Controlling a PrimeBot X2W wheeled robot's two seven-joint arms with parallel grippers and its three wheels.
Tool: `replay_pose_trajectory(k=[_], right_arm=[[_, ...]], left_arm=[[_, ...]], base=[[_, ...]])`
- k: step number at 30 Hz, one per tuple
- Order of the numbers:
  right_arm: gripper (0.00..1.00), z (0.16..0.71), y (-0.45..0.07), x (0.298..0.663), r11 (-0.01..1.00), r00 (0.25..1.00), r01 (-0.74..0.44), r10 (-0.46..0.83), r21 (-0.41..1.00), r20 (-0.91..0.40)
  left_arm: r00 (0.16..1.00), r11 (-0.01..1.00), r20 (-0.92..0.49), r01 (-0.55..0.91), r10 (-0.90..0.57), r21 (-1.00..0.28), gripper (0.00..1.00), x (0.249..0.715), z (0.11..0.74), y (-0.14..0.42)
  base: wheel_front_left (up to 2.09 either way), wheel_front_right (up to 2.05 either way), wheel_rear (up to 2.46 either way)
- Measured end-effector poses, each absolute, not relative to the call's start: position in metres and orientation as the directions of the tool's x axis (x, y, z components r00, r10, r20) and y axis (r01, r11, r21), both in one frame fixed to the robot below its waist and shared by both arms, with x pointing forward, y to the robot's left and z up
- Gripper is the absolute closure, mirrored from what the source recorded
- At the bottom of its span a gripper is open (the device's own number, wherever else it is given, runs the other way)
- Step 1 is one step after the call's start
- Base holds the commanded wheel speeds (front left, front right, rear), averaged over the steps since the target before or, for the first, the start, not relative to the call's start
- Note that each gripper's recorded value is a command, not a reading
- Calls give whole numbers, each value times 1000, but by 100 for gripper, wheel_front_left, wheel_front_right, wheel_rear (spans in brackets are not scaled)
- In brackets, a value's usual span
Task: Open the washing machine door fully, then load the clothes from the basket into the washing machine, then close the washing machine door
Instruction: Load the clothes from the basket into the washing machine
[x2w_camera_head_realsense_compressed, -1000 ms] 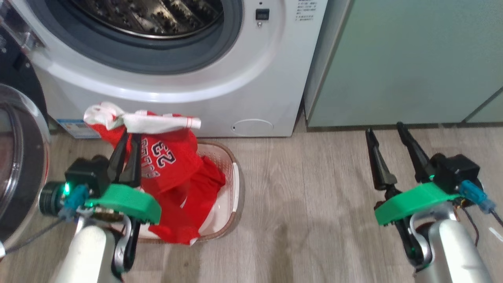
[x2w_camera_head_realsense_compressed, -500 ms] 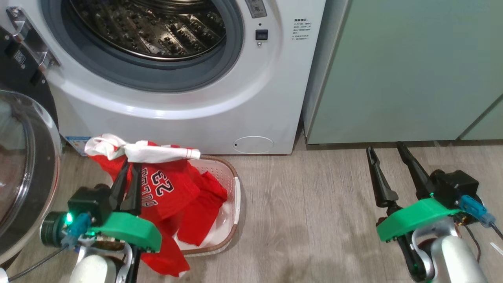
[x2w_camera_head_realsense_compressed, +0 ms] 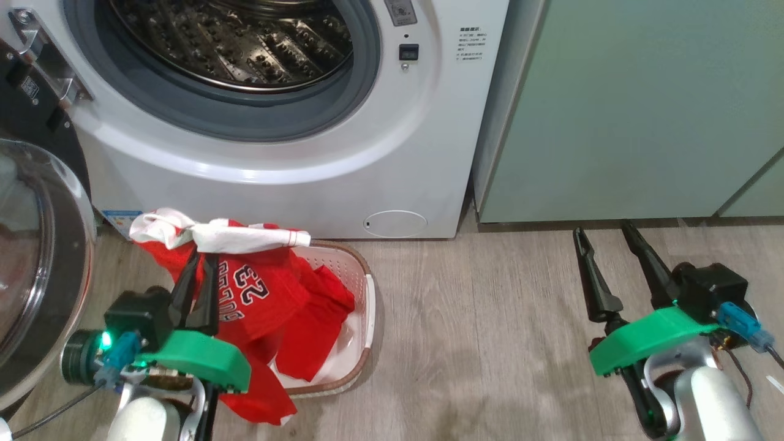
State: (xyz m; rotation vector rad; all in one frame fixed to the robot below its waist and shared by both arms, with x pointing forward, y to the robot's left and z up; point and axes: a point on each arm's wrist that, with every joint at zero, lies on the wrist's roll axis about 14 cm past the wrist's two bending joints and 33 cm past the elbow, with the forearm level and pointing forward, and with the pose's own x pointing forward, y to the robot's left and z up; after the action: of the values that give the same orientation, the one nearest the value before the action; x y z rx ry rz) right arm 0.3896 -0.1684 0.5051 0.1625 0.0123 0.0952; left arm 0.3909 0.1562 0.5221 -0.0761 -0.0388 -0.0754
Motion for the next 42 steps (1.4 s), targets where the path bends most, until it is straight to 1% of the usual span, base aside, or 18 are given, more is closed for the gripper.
replay_pose_trajectory(k=[9,15,19,26,32,33,42], right_arm=[[0,497,-168,395,984,994,-94,100,154,-34],[0,493,-167,407,985,994,-96,103,143,-44],[0,489,-167,422,986,994,-97,104,136,-44],[0,467,-171,445,987,993,-86,97,138,-70],[0,440,-179,453,986,992,-56,73,157,-101],[0,440,-179,453,986,992,-56,73,157,-101],[0,406,-197,455,985,988,4,23,173,-155]], left_arm=[[997,994,26,77,-75,-76,100,399,515,156],[996,992,35,86,-83,-92,100,428,514,152],[992,986,19,125,-124,-109,100,462,504,142],[981,976,-69,169,-180,-141,100,543,472,130],[953,970,-201,200,-225,-141,100,604,431,122],[953,970,-201,200,-225,-141,100,604,431,122],[913,969,-326,215,-245,-124,100,675,398,113]], base=[[0,0,0],[0,0,0],[0,0,0],[0,0,0],[0,0,0],[0,0,0],[0,0,0]])
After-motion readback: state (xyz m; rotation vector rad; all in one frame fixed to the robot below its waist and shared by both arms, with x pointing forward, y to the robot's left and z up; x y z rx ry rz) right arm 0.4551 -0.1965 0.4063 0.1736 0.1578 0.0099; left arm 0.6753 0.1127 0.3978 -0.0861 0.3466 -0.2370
